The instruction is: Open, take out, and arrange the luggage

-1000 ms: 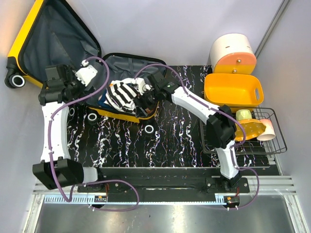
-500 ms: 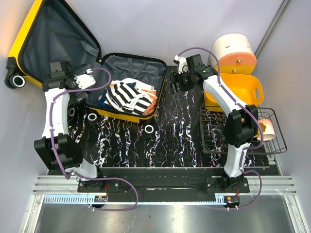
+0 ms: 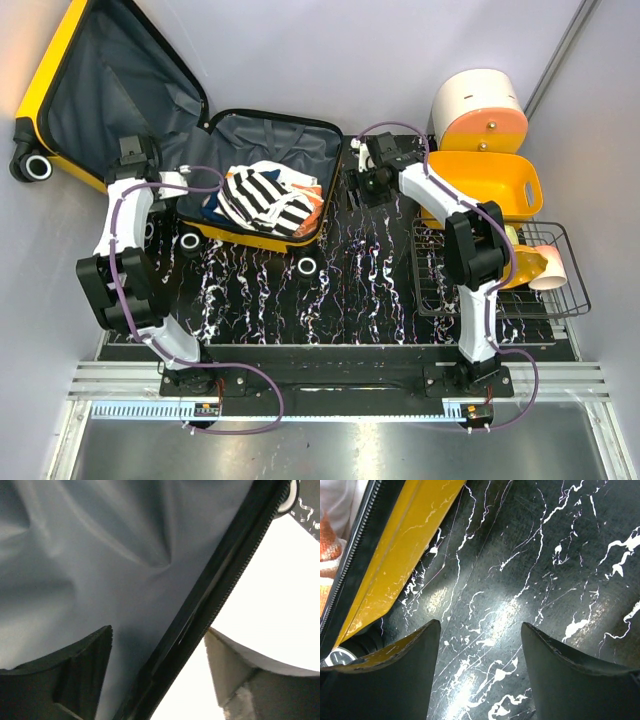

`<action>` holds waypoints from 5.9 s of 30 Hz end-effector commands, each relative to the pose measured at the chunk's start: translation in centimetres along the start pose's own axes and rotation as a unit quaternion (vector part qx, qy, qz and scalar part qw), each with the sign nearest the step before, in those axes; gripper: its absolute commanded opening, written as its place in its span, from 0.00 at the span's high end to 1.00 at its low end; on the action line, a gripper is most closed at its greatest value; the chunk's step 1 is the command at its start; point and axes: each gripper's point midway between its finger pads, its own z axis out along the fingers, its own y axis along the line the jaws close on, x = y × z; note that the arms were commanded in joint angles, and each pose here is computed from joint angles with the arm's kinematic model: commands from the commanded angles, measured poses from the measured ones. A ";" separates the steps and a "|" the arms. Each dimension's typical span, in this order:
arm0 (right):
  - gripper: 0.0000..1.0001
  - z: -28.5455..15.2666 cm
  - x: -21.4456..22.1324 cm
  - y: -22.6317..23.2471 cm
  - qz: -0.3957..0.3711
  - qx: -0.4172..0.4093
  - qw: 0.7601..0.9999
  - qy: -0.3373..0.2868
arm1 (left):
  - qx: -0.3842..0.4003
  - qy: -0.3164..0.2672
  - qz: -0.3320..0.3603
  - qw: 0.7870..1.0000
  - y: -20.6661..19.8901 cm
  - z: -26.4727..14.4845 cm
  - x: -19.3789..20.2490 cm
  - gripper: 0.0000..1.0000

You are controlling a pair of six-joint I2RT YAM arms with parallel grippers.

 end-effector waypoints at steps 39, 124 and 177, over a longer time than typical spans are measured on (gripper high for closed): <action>0.29 5.6 -6.8 18.5 -0.174 -0.198 0.953 -0.150 | -0.079 0.040 -0.101 0.991 3.3 -9.5 6.1 0.80; 0.09 -13.4 5.8 -12.8 0.113 -0.036 0.992 0.032 | 0.259 -0.528 -0.420 0.691 -7.1 -22.9 -17.6 0.01; 0.06 -12.3 -6.1 -1.4 0.111 -0.060 0.980 -0.156 | 0.244 -0.382 -0.379 0.807 -9.6 -10.2 -29.8 0.27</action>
